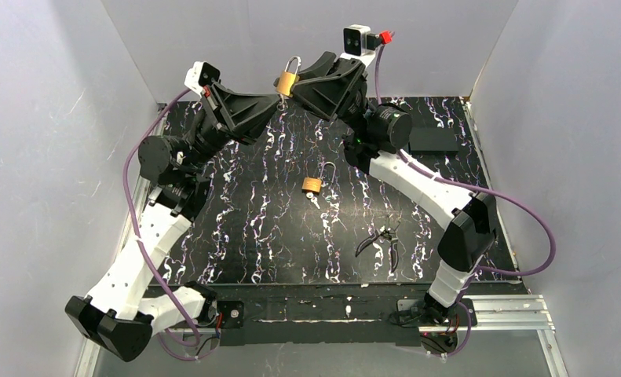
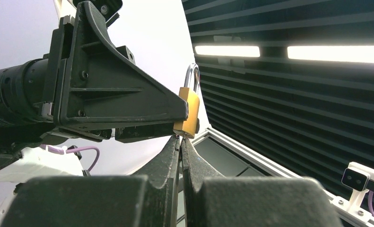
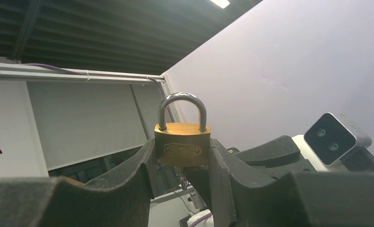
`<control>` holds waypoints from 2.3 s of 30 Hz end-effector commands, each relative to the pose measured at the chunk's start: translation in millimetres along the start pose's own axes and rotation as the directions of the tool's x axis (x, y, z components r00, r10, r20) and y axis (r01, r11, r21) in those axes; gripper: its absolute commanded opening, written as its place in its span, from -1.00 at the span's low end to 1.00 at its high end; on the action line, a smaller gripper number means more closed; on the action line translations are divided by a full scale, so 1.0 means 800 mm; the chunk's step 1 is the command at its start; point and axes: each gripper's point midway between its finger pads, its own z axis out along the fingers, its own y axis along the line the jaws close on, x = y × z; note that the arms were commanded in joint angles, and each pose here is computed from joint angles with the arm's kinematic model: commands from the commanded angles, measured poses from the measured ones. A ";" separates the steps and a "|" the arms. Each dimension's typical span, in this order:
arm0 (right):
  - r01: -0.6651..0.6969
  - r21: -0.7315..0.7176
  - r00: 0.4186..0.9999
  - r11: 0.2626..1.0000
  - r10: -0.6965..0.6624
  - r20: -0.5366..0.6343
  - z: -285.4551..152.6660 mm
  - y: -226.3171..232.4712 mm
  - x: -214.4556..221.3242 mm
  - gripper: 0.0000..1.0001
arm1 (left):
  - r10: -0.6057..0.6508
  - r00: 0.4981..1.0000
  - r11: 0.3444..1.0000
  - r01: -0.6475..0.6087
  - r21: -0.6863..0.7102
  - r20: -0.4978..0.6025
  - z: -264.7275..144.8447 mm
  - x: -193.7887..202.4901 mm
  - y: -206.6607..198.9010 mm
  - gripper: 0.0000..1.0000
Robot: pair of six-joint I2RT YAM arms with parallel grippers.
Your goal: Unlock with the key
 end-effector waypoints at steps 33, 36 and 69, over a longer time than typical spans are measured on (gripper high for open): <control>0.133 0.231 0.956 0.964 -0.063 -0.288 -0.011 -0.023 0.082 -0.97 | 0.033 0.998 0.994 -0.027 -0.110 0.058 -0.008 -0.048 0.048 -1.00; 0.145 0.256 0.953 0.956 -0.066 -0.295 -0.015 -0.028 0.084 -0.97 | 0.036 0.998 0.993 -0.029 -0.117 0.057 -0.010 -0.049 0.052 -1.00; 0.173 0.548 0.937 0.818 0.035 -0.348 -0.059 -0.098 0.096 -0.97 | 0.195 0.981 0.951 -0.193 -0.243 -0.016 -0.010 -0.063 0.095 -1.00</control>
